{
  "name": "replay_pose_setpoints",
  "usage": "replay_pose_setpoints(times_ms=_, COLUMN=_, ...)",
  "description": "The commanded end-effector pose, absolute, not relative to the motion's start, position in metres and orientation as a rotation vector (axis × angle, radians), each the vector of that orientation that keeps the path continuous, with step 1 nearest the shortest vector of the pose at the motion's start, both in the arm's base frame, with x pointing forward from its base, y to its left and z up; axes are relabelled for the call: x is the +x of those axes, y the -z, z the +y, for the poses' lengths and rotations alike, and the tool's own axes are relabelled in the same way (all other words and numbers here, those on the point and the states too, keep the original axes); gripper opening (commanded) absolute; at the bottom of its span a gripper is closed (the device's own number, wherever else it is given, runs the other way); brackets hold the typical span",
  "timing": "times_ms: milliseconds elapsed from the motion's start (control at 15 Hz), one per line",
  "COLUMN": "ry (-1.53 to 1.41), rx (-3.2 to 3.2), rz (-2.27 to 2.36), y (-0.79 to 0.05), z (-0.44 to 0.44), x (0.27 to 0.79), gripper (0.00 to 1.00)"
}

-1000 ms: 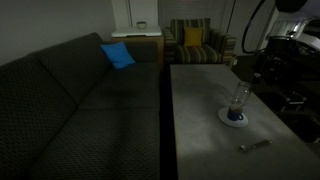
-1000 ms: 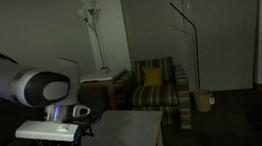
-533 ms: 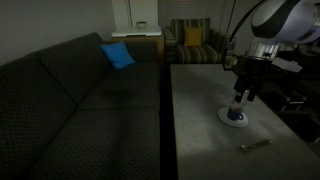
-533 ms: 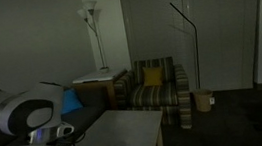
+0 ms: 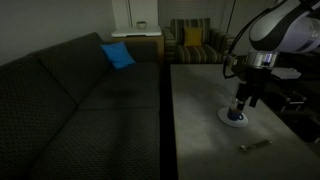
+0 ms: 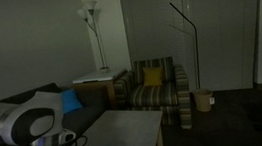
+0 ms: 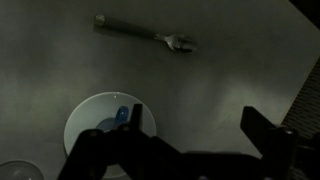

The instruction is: Remove the blue mug from the white plate and put it on the table

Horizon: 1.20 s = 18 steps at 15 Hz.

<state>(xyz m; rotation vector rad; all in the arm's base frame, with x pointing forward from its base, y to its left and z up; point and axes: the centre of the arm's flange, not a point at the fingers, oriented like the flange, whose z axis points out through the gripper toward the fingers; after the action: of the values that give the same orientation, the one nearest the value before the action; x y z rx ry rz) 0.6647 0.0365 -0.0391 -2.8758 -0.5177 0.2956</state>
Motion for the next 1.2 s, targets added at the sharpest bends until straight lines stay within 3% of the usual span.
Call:
replay_pose_setpoints(times_ms=0, ry=-0.272, rx=-2.923, rz=-0.501, y=0.045, z=0.040, x=0.665, gripper=1.00)
replay_pose_setpoints(times_ms=467, ry=-0.089, rx=-3.029, rz=-0.376, y=0.085, z=0.030, x=0.659, gripper=1.00)
replay_pose_setpoints(times_ms=1133, ry=-0.102, rx=-3.024, rz=-0.389, y=0.082, z=0.034, x=0.664, gripper=1.00)
